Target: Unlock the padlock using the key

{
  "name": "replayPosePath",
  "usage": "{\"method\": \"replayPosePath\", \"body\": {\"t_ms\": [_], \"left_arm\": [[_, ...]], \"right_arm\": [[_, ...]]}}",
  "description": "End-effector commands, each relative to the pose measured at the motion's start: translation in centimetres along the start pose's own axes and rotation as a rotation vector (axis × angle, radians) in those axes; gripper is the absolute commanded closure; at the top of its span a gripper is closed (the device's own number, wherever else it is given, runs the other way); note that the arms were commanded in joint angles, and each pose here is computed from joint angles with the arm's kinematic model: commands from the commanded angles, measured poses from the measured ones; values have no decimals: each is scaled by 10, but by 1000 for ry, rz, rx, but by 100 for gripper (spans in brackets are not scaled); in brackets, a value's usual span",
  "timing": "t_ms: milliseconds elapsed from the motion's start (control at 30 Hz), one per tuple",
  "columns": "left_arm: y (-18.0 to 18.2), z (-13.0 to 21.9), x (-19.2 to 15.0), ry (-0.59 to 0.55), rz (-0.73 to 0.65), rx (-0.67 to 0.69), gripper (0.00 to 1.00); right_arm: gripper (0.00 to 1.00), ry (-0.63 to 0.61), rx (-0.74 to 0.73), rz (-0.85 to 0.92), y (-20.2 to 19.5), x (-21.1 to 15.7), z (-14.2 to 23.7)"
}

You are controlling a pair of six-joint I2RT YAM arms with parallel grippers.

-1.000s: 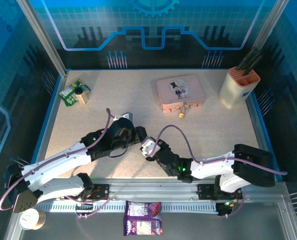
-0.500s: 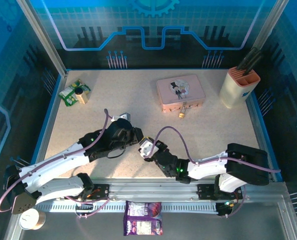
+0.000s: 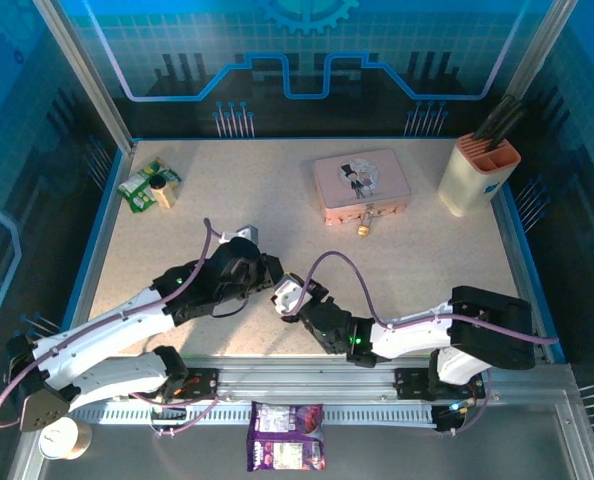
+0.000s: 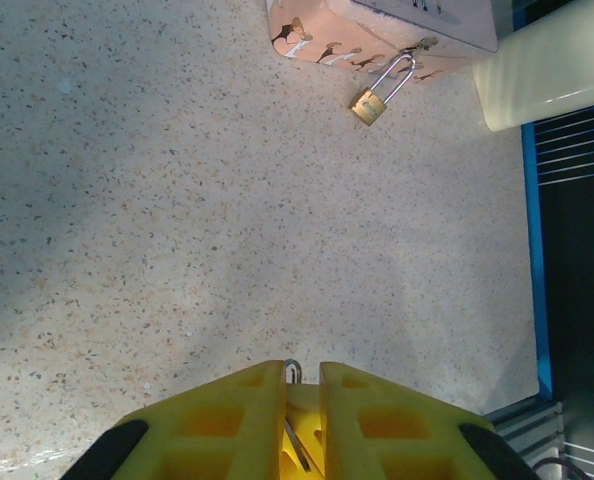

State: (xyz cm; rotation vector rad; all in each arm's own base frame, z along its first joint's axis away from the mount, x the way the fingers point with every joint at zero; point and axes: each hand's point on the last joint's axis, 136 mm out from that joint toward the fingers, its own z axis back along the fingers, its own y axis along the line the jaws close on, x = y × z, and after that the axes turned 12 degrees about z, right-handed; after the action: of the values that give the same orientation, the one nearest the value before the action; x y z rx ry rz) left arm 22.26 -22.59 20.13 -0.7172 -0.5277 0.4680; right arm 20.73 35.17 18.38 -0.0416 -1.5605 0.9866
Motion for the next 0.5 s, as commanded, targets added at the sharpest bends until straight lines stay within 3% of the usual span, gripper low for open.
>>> {"method": "replayPosePath", "body": {"t_ms": [0, 200, 300, 467], "left_arm": [[6, 3, -3, 5, 11, 8, 83], [12, 6, -3, 6, 15, 28, 87], [18, 6, -2, -3, 21, 49, 80], [22, 4, -1, -10, 14, 72, 80]], "right_arm": [[100, -35, -32, -29, -2, 17, -2], [100, -27, -66, -15, -1, 18, -6], [100, -26, -87, -16, -3, 20, -7], [100, -34, -91, -18, -3, 22, -8]]}}
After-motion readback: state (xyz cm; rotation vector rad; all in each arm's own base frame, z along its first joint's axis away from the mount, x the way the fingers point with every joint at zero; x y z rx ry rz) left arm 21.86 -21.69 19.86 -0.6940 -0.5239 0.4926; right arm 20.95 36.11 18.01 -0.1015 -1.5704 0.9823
